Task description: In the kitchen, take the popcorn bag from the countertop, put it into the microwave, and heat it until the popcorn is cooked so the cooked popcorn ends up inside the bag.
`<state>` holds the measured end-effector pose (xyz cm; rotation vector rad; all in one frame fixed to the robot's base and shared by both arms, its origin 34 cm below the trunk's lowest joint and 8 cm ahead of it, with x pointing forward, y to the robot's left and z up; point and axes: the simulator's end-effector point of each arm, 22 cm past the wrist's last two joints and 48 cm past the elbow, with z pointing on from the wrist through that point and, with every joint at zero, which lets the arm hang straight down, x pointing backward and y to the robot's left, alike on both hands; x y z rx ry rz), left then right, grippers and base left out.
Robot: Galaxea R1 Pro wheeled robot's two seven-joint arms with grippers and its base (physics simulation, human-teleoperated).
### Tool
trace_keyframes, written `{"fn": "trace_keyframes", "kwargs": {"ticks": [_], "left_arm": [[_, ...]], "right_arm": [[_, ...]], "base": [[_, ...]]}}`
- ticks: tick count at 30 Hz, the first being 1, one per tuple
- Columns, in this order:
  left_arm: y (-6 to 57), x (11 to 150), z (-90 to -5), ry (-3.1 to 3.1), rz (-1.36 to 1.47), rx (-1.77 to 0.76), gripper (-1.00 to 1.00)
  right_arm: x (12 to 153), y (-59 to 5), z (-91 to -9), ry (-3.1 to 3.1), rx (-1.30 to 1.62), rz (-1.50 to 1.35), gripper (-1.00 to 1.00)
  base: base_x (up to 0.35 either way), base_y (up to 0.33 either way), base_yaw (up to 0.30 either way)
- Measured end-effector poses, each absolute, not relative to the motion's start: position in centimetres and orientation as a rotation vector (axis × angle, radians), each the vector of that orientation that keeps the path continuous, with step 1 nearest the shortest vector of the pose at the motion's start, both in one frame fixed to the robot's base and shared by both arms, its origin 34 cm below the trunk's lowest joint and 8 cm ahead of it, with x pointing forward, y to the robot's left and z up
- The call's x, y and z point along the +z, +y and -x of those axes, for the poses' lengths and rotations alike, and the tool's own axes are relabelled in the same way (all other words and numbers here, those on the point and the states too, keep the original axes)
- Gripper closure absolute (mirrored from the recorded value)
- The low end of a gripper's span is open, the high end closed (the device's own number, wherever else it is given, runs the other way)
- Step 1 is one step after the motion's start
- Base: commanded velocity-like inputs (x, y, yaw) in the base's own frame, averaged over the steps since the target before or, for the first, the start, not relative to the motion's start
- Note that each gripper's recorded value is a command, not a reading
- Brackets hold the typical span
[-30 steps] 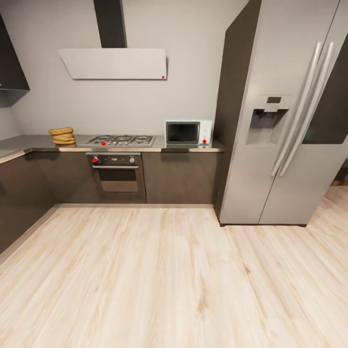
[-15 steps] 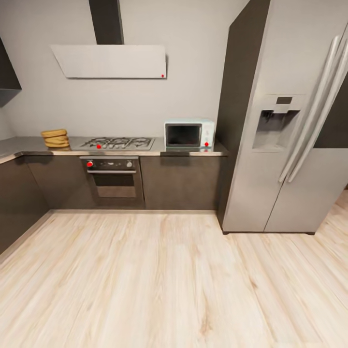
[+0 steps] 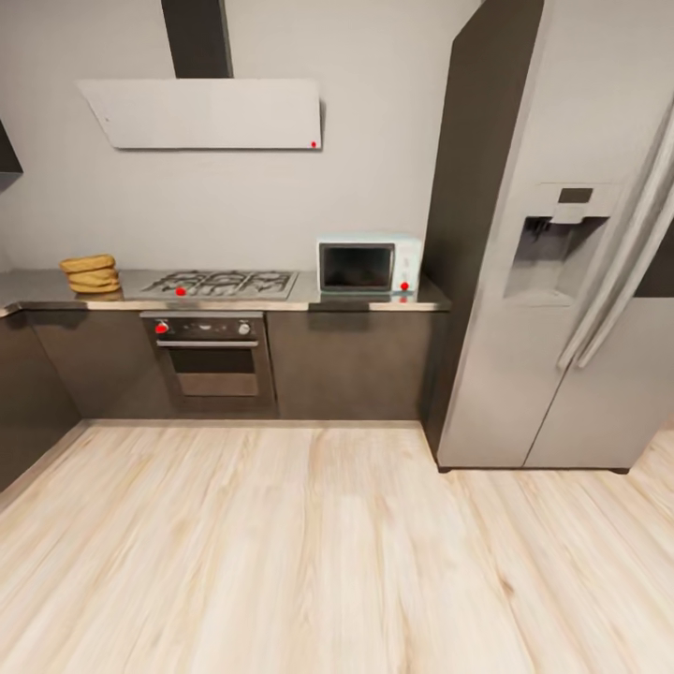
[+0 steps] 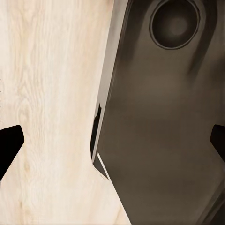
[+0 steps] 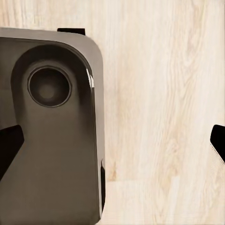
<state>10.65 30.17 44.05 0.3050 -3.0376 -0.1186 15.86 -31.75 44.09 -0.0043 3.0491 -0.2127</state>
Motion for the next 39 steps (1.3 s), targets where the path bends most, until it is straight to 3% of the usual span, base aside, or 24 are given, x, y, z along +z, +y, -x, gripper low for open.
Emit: {"fn": "trace_keyframes", "kwargs": {"ticks": [39], "left_arm": [[30.07,44.05,-10.65,-3.037,-0.305,-0.117,-1.00]], "right_arm": [[44.09,-31.75,-15.84,3.050,-0.213,0.004,-1.00]], "base": [[0.334,0.000,0.000]]}}
